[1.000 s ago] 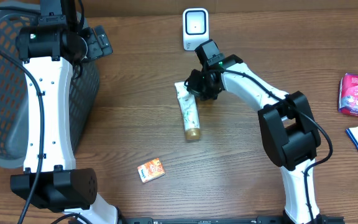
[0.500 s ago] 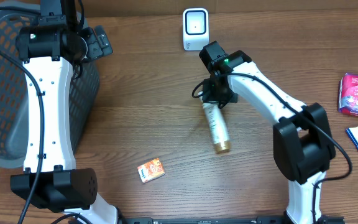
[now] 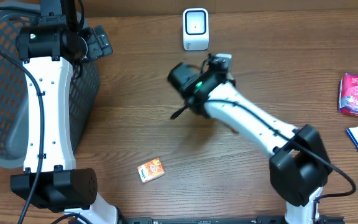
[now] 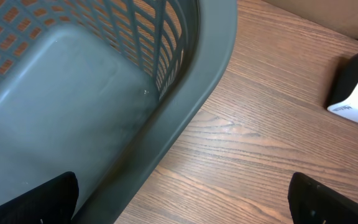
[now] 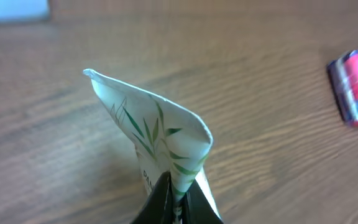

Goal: Scan the item barcode

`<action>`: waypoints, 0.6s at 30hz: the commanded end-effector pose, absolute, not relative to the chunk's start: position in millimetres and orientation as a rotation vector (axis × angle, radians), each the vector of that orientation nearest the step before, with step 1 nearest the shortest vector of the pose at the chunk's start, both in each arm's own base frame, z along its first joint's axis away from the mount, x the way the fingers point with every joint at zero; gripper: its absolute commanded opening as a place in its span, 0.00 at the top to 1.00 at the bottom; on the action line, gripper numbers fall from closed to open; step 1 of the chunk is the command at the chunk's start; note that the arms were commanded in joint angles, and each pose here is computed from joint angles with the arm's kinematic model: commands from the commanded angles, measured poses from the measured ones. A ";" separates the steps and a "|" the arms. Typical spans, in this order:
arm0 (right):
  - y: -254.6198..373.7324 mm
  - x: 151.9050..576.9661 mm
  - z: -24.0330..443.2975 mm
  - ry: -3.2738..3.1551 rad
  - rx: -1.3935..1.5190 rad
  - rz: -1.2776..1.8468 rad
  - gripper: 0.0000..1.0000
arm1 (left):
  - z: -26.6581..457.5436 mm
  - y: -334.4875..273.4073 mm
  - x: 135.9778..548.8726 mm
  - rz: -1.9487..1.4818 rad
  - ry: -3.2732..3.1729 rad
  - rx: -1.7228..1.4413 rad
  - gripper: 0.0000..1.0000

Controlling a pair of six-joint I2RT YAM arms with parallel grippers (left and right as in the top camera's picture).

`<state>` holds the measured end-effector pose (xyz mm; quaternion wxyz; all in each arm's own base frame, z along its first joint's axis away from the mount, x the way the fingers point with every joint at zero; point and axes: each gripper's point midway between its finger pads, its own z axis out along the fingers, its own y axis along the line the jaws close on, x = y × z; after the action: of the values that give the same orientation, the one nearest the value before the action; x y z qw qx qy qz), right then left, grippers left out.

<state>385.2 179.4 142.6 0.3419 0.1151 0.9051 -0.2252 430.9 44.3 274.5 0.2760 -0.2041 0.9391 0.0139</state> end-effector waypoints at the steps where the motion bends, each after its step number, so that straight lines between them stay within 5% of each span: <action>1: 179.8 382.2 167.3 2.139 0.347 -0.619 0.96 | 269.0 43.1 432.1 0.035 2.540 -0.547 0.00; 18: 251.2 314.7 97.0 2.157 0.102 -0.530 0.96 | 269.0 43.1 432.1 0.035 2.540 -0.547 0.00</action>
<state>317.9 237.1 94.0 0.4225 0.0313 0.8741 -0.2376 430.9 44.3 274.5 0.2758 -0.2041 0.9392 0.0139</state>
